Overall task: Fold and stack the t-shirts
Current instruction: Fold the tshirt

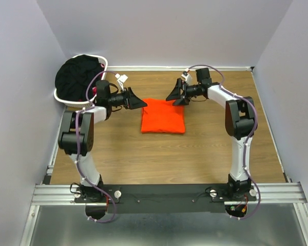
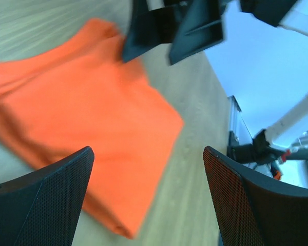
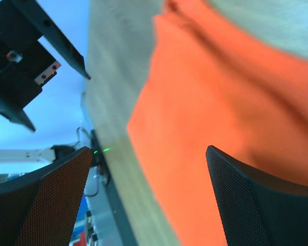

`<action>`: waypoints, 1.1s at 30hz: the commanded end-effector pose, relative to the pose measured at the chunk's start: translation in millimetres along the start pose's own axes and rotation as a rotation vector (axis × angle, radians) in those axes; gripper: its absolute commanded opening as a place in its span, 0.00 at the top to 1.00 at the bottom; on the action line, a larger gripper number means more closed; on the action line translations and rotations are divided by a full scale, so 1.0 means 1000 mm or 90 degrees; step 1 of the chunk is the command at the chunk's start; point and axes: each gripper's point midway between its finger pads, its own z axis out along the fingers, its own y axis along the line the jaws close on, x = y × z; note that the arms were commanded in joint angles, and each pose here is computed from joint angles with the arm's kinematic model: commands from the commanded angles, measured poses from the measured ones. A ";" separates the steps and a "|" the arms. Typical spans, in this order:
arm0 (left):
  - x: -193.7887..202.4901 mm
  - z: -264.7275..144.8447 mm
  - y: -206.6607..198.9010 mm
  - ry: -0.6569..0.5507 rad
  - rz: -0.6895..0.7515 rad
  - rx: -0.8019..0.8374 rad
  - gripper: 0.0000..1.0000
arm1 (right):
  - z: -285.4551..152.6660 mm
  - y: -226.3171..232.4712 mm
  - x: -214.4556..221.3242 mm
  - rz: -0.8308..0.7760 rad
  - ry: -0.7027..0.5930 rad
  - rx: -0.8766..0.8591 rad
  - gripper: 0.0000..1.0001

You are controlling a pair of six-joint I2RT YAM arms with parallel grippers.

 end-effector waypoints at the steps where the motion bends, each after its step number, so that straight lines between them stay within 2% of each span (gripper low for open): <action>1: 0.021 0.001 -0.057 0.042 0.054 0.064 0.05 | -0.014 0.056 0.025 -0.012 0.034 -0.061 0.00; 5: 0.061 0.016 -0.068 0.095 0.036 0.092 0.05 | -0.007 0.061 0.060 0.021 0.086 -0.091 0.00; 8: 0.082 0.030 -0.061 0.126 0.011 0.095 0.05 | 0.004 0.044 0.080 0.063 0.115 -0.083 0.00; 13: 0.106 0.042 -0.018 0.152 -0.068 0.065 0.05 | 0.013 -0.003 0.112 0.106 0.137 -0.031 0.00; 17: 0.114 0.024 0.024 0.135 -0.115 -0.002 0.05 | 0.010 -0.033 0.112 0.109 0.121 0.014 0.00; 20: 0.111 0.011 0.035 0.141 -0.113 -0.047 0.05 | -0.006 -0.038 0.095 0.069 0.099 0.047 0.00; 21: 0.103 0.007 0.028 0.139 -0.061 -0.037 0.05 | -0.013 -0.032 0.088 0.017 0.092 0.059 0.00; 24: 0.101 -0.001 0.002 0.149 -0.016 -0.010 0.05 | -0.028 0.003 0.080 -0.007 0.095 0.034 0.00; 25: 0.094 -0.001 -0.021 0.144 0.022 0.013 0.05 | -0.035 0.023 0.075 -0.021 0.084 0.016 0.00; 29: 0.113 0.006 -0.067 0.178 0.060 0.074 0.05 | -0.045 0.058 0.088 -0.014 0.101 -0.061 0.00; 33: 0.130 0.022 -0.087 0.207 0.079 0.120 0.04 | -0.035 0.060 0.114 0.020 0.143 -0.091 0.00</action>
